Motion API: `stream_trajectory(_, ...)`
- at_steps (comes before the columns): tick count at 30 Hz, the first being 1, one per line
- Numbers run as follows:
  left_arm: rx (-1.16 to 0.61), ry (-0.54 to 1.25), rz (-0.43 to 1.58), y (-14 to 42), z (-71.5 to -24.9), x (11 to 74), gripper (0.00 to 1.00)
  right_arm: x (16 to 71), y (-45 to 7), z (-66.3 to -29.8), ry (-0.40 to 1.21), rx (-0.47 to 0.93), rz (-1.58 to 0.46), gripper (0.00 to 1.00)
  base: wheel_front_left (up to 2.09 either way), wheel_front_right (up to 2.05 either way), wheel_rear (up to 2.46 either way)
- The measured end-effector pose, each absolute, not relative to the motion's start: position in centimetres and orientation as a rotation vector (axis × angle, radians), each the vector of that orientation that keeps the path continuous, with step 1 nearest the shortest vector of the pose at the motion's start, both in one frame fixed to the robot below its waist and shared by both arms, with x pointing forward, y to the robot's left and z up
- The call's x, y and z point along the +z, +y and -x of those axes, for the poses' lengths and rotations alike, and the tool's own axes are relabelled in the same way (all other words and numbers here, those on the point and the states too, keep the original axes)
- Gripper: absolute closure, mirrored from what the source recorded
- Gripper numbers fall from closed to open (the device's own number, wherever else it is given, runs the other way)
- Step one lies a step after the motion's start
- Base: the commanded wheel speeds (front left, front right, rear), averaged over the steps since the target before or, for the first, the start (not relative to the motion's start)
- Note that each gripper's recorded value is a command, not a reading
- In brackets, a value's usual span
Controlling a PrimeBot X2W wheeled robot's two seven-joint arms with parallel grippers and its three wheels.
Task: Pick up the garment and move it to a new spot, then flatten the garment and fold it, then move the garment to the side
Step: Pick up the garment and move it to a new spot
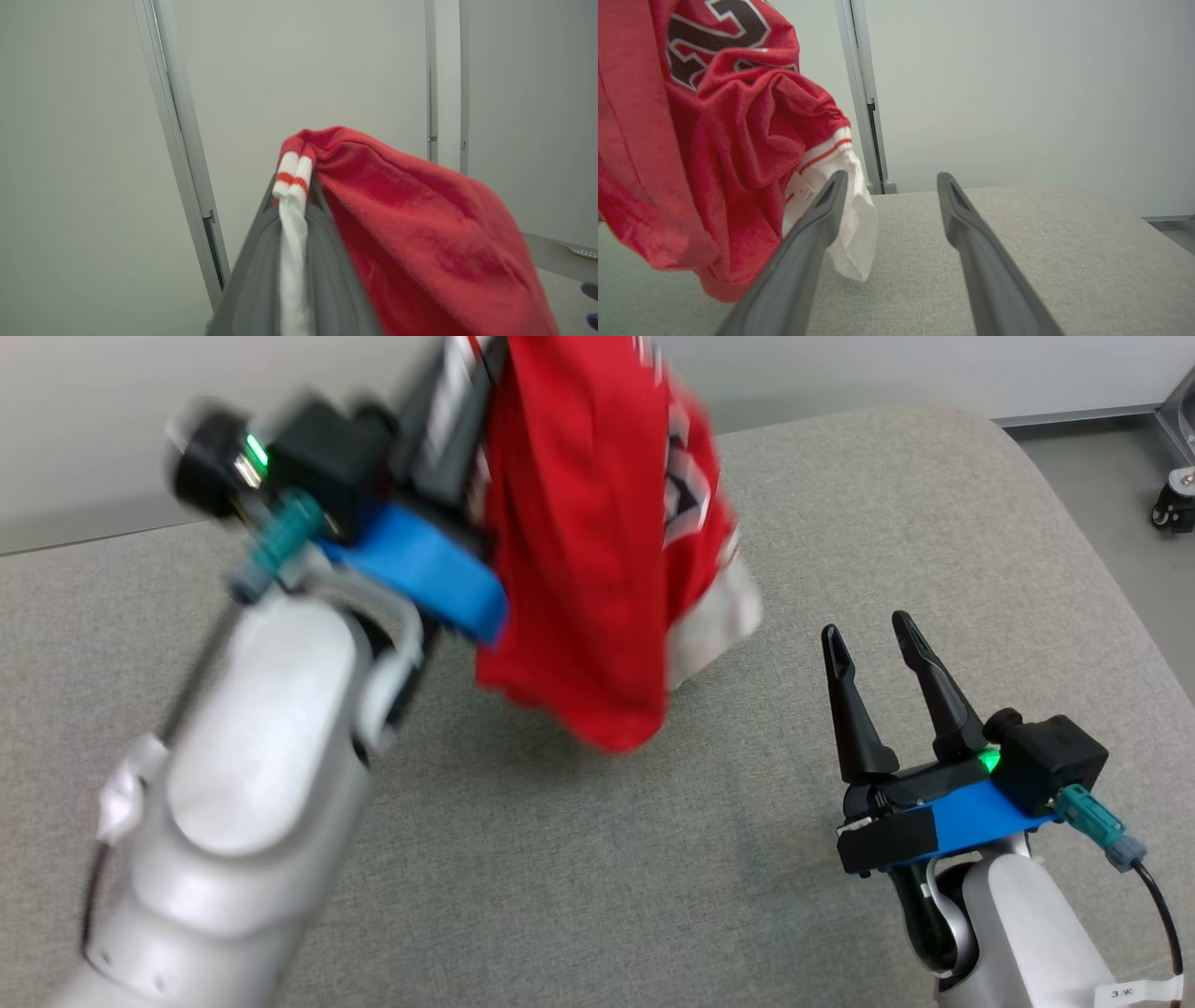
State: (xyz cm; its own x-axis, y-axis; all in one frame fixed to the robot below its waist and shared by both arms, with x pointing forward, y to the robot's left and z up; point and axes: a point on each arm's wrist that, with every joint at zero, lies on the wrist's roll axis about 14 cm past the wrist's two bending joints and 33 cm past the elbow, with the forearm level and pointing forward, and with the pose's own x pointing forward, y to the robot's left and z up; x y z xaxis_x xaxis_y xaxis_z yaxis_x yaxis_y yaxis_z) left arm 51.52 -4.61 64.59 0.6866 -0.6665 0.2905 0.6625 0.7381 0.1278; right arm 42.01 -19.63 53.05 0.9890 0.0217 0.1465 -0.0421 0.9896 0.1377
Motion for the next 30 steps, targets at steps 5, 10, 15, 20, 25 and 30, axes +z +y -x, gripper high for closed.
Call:
stream_trajectory(5, -0.737, -0.089, 0.051, -4.6, -49.3, 55.3, 1.00, 52.8, -19.7, -41.9, -0.137, 0.029, -0.147, 0.00, 0.00, 0.00, 0.00)
stream_trajectory(10, -0.746, 0.097, 0.070, -4.7, -46.0, 48.0, 0.80, 52.3, -20.1, -41.9, -0.126, 0.017, -0.147, 0.00, 0.00, 0.00, 0.00)
stream_trajectory(15, -0.735, 0.183, 0.091, -4.3, -43.5, 44.7, 0.00, 51.6, -19.8, -41.8, -0.106, 0.021, -0.153, 0.00, 0.00, 0.00, 0.00)
stream_trajectory(20, -0.670, 0.100, 0.113, -2.7, -44.3, 46.8, 0.00, 52.0, -19.2, -41.9, -0.115, 0.037, -0.151, 0.00, 0.00, 0.00, 0.00)
stream_trajectory(25, -0.533, -0.032, 0.125, 1.1, -46.1, 50.8, 0.00, 52.2, -18.4, -41.8, -0.120, 0.059, -0.156, 0.00, 0.00, 0.00, 0.00)
stream_trajectory(30, -0.378, -0.124, 0.138, 6.2, -46.5, 53.6, 0.00, 52.1, -17.1, -41.9, -0.117, 0.091, -0.160, 0.00, 0.00, 0.00, 0.00)
